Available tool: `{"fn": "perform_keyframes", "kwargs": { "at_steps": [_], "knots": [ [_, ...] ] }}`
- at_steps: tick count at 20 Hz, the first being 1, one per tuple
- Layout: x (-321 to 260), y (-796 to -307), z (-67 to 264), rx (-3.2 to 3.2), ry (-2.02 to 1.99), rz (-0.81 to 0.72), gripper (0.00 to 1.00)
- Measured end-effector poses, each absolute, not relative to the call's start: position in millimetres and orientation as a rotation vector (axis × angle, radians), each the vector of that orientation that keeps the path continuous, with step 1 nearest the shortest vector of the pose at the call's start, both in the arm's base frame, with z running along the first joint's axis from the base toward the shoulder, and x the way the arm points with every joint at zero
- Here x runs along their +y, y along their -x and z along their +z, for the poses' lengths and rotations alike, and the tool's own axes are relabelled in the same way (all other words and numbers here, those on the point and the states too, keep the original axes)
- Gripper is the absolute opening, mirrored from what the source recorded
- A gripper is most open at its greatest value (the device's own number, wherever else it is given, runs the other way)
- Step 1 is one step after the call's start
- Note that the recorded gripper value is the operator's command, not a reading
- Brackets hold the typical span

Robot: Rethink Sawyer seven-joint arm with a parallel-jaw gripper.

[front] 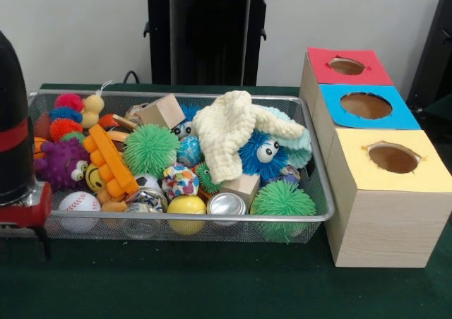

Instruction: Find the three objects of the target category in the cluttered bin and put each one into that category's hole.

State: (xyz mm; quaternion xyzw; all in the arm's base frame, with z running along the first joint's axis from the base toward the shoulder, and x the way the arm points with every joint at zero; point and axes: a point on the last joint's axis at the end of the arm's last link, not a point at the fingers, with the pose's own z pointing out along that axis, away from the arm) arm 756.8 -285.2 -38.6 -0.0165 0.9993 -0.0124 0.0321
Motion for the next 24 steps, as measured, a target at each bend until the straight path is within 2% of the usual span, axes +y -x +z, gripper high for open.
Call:
{"fn": "perform_keyframes", "kwargs": {
  "at_steps": [9, 14, 24],
  "knots": [
    [-313.5, -763.2, 15.6, 3.033, 0.037, -0.112, 1.00],
    [-327.6, -757.3, 34.0, 3.027, 0.026, -0.131, 1.00],
    [-334.9, -728.5, 31.8, 3.069, 0.023, -0.098, 1.00]
  ]
}}
